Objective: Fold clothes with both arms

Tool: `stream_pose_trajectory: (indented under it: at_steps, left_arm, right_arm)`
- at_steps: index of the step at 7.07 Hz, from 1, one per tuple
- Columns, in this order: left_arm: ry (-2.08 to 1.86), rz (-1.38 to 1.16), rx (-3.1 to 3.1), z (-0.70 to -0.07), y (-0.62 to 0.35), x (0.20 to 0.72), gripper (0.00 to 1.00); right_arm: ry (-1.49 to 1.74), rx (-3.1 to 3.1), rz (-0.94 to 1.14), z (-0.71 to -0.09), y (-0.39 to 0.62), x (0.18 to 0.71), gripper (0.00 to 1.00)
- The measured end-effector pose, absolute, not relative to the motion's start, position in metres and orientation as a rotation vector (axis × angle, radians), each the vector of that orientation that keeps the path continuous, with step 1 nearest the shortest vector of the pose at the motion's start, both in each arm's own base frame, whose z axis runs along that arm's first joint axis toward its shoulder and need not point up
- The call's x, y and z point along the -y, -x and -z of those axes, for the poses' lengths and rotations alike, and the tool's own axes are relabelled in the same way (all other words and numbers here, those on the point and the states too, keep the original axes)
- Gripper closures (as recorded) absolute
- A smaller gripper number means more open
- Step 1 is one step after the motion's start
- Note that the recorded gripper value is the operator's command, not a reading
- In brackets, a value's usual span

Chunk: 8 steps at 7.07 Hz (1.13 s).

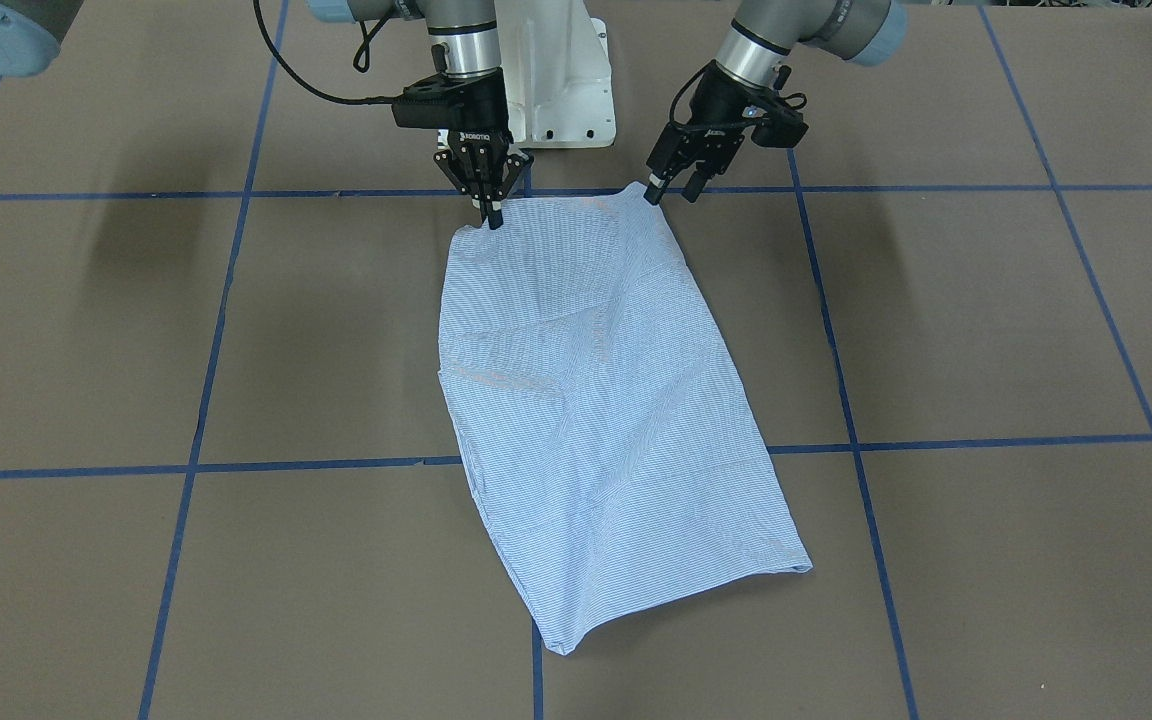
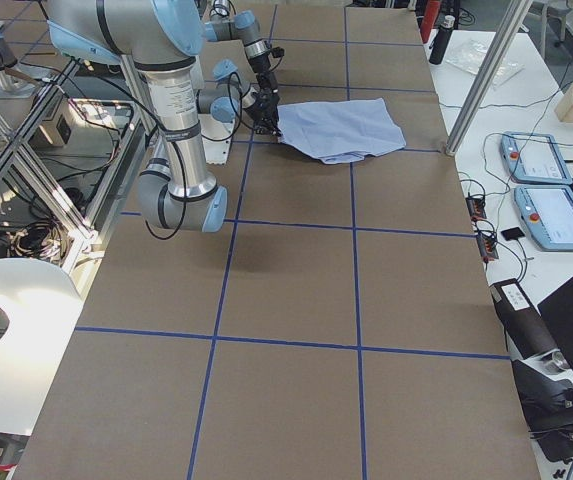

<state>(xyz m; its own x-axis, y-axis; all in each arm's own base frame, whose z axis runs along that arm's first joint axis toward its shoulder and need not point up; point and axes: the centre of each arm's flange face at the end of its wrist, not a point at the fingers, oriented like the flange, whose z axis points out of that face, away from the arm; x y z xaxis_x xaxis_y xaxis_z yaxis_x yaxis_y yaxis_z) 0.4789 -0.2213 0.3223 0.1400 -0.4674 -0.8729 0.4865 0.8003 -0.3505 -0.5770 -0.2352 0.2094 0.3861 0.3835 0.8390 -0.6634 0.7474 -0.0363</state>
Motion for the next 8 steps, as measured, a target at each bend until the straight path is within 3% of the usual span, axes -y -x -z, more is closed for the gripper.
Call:
stream_pose_trajectory:
  at_steps: [6, 8]
  left_arm:
    - [0.001, 0.681, -1.170, -0.318, -0.504, 0.205, 0.21]
    - [-0.008, 0.666, -1.156, -0.324, -0.511, 0.205, 0.30]
  right_arm:
    - [-0.331, 0.964, -0.682, -0.209, 0.577, 0.235, 1.00]
    - [-0.331, 0.963, -0.682, -0.210, 0.577, 0.235, 1.00]
